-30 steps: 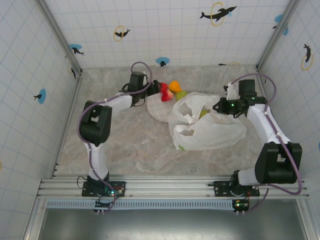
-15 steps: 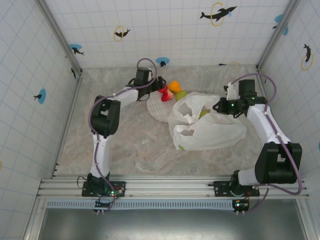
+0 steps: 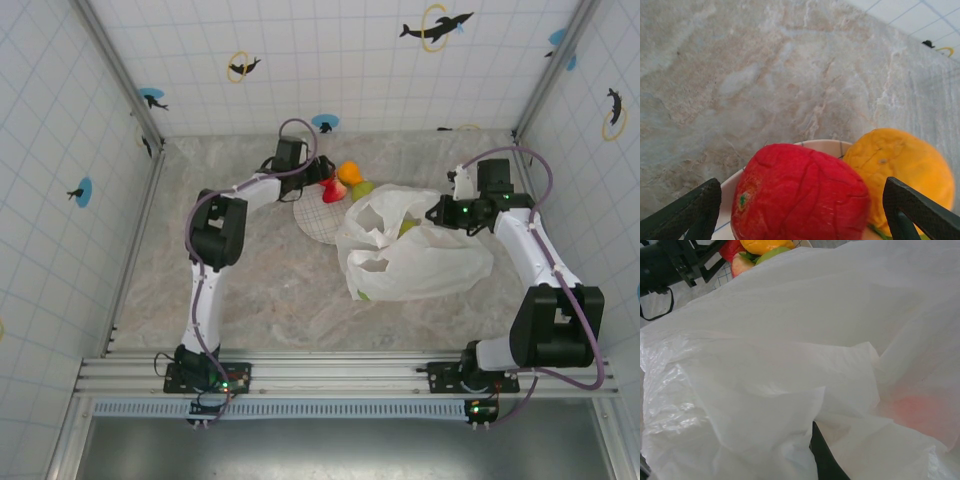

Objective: Place the fruits into the plastic bag

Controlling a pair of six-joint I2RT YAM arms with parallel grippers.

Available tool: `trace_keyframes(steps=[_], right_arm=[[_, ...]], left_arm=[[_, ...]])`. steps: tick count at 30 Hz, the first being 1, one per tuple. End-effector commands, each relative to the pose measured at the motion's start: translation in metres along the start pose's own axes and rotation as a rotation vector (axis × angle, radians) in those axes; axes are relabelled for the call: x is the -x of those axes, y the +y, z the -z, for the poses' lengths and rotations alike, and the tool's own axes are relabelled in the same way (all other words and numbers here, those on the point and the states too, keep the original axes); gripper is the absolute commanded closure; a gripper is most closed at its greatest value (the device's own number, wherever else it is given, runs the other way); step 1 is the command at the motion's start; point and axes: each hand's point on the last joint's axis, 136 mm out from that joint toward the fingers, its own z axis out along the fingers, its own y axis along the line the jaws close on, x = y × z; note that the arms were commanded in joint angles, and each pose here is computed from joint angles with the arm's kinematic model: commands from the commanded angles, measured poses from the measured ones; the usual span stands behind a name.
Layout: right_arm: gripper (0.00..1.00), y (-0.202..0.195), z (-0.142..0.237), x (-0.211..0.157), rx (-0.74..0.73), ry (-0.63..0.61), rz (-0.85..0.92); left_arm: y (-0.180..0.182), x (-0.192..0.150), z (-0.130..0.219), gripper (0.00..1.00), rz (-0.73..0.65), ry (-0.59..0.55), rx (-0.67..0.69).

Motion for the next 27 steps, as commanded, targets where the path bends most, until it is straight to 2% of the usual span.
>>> trace_keyframes(steps=[1,7,18,22,23,27], right_arm=[[1.00,-0.001,0.001,-0.001,0.002,-0.008,0.007],[1.00,-0.001,0.000,-0.002,0.001,-0.007,0.006],[1.00,-0.002,-0.001,-0.002,0.001,-0.004,0.004],[1.00,-0.001,0.000,-0.001,0.003,-0.007,0.006],[1.00,-0.001,0.000,-0.001,0.003,-0.007,0.006],[1.00,0.000,0.001,0.000,0.003,-0.011,0.008]], left_arm=[[0.004,-0.010,-0.010,0.15,0.011,0.031,0.002],[0.006,-0.012,-0.014,0.18,0.019,0.036,0.002],[0.000,-0.004,-0.008,0.31,0.009,0.015,-0.002],[-0.006,0.004,0.002,0.33,-0.012,-0.004,0.000],[-0.021,0.018,0.016,0.34,-0.028,-0.036,-0.018],[-0.035,0.029,0.040,0.36,-0.053,-0.081,-0.040]])
